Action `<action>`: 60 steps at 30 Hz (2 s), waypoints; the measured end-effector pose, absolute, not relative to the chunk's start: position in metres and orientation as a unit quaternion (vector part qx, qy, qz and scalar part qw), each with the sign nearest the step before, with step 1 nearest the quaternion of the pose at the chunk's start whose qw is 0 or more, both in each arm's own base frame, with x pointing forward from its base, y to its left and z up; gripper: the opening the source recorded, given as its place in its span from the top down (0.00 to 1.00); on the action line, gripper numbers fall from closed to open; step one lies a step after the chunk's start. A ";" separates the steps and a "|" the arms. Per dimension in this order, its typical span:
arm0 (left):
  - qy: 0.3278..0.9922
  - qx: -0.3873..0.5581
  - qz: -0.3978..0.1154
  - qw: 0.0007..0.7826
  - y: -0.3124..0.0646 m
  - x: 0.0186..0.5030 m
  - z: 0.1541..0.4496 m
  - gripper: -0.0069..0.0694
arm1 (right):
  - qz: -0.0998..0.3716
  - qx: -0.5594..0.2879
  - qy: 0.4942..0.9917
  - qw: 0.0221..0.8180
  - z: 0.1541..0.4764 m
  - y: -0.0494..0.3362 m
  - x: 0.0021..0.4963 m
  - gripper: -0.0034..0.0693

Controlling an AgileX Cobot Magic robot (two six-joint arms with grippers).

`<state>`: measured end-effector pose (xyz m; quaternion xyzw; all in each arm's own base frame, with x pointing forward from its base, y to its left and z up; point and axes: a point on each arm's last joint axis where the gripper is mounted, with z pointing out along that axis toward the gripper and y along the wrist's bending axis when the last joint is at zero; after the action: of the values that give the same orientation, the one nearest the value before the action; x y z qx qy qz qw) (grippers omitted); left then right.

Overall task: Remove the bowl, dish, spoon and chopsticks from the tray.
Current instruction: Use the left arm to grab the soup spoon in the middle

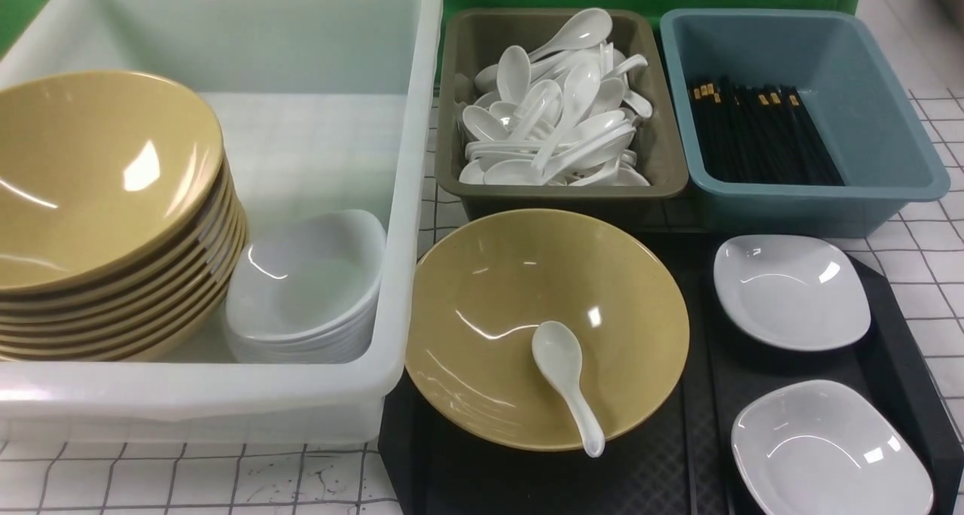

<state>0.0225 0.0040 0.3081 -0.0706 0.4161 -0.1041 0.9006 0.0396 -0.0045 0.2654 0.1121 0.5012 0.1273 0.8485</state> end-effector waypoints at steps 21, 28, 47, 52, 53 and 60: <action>0.895 0.234 -0.226 0.304 -0.118 0.200 0.368 0.92 | 0.048 -0.132 0.900 0.414 0.298 0.020 0.095 0.90; 0.899 0.343 -0.177 0.206 -0.207 0.227 0.339 0.92 | 0.045 -0.161 0.916 0.365 0.273 0.020 0.092 0.90; 0.930 0.360 -0.067 0.026 -0.304 0.303 0.218 0.23 | 0.084 -0.211 0.877 0.424 0.253 0.036 0.098 0.90; 0.935 0.352 -0.044 -0.004 -0.309 0.310 0.185 0.40 | 0.086 -0.210 0.877 0.424 0.253 0.037 0.098 0.90; 0.936 0.350 -0.037 -0.001 -0.308 0.312 0.183 0.46 | 0.086 -0.211 0.877 0.424 0.253 0.037 0.098 0.90; 0.938 0.346 -0.023 0.004 -0.304 0.319 0.188 0.76 | 0.087 -0.211 0.876 0.425 0.253 0.037 0.098 0.90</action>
<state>0.3185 -0.3039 0.1880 0.3458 0.9380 -0.0229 0.0037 0.0976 0.0369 0.2533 -0.2115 0.8760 0.0865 0.4247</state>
